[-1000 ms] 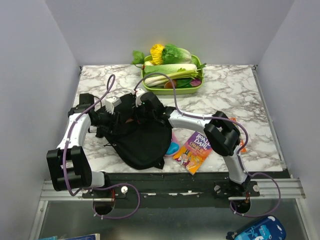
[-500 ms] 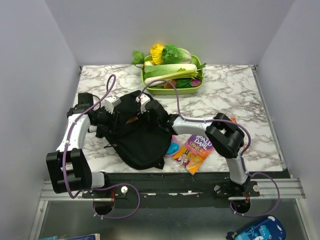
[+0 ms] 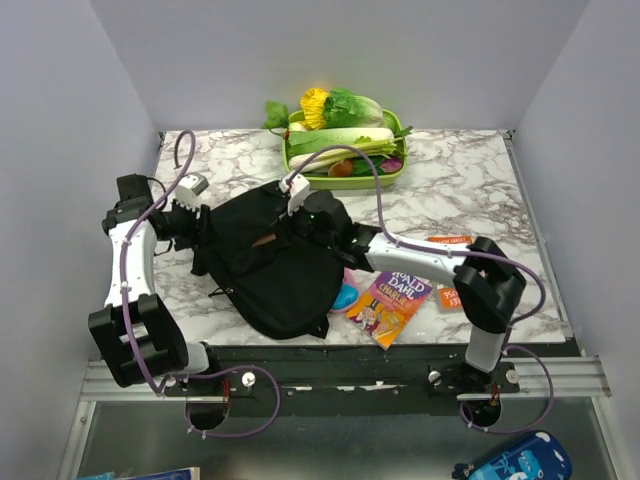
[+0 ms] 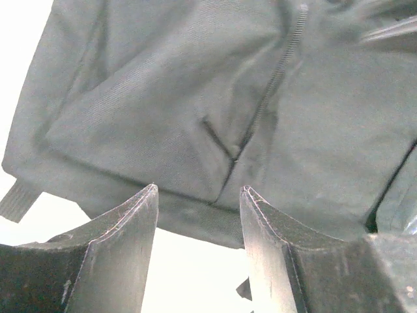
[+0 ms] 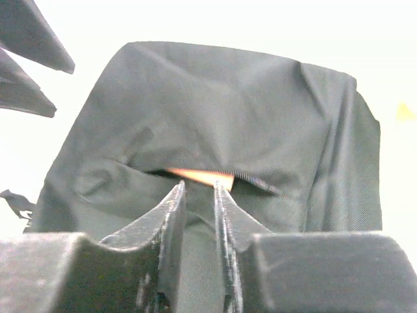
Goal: Pack the student bag
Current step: Zip the student bag at the center of the board.
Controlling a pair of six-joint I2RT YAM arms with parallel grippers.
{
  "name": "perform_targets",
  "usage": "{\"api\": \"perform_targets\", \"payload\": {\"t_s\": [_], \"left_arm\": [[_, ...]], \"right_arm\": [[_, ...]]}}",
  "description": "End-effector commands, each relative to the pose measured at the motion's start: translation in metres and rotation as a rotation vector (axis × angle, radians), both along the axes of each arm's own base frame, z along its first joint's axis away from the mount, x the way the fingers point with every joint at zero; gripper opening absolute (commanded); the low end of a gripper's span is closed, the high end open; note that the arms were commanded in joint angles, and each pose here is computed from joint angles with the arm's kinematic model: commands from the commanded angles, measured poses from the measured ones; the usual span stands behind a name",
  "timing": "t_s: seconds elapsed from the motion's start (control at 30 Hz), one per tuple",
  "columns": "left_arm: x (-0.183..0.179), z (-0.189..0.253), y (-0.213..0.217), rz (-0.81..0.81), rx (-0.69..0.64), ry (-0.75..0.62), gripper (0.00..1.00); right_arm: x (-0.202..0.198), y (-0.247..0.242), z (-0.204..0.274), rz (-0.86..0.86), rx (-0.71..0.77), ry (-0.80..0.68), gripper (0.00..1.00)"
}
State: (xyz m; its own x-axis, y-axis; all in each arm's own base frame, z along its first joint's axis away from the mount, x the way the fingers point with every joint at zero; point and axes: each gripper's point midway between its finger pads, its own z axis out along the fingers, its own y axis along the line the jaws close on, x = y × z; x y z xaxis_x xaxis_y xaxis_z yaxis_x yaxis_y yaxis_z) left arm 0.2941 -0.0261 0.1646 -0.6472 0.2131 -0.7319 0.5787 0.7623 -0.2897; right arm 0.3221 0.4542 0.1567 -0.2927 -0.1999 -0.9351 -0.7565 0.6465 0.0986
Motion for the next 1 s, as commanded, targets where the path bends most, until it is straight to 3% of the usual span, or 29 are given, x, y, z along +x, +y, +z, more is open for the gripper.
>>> {"api": "perform_targets", "payload": {"t_s": [0.0,0.07,0.1,0.37,0.63,0.83,0.97], "left_arm": [[0.003,-0.008,0.023,0.094,-0.049,0.055,0.61],[-0.002,-0.018,0.025,0.124,-0.055,0.086,0.61],[-0.005,-0.021,0.024,0.127,-0.058,0.096,0.61],[-0.020,-0.032,0.015,0.120,-0.108,0.139,0.57],[-0.016,-0.045,0.018,0.129,-0.143,0.224,0.56],[-0.007,-0.057,0.027,0.239,-0.152,0.307,0.64],[-0.002,-0.058,0.029,0.255,-0.147,0.289,0.69]], "right_arm": [[-0.011,0.013,0.055,0.086,0.061,-0.058,0.39],[-0.015,0.032,0.069,0.154,0.067,-0.048,0.42],[-0.016,0.036,0.040,0.172,0.004,0.007,0.45],[-0.025,0.082,0.010,0.325,-0.056,0.130,0.50],[-0.025,0.098,-0.016,0.336,-0.115,0.202,0.54],[-0.024,0.109,-0.032,0.336,-0.128,0.239,0.55],[-0.023,0.109,-0.044,0.318,-0.151,0.256,0.55]]}}
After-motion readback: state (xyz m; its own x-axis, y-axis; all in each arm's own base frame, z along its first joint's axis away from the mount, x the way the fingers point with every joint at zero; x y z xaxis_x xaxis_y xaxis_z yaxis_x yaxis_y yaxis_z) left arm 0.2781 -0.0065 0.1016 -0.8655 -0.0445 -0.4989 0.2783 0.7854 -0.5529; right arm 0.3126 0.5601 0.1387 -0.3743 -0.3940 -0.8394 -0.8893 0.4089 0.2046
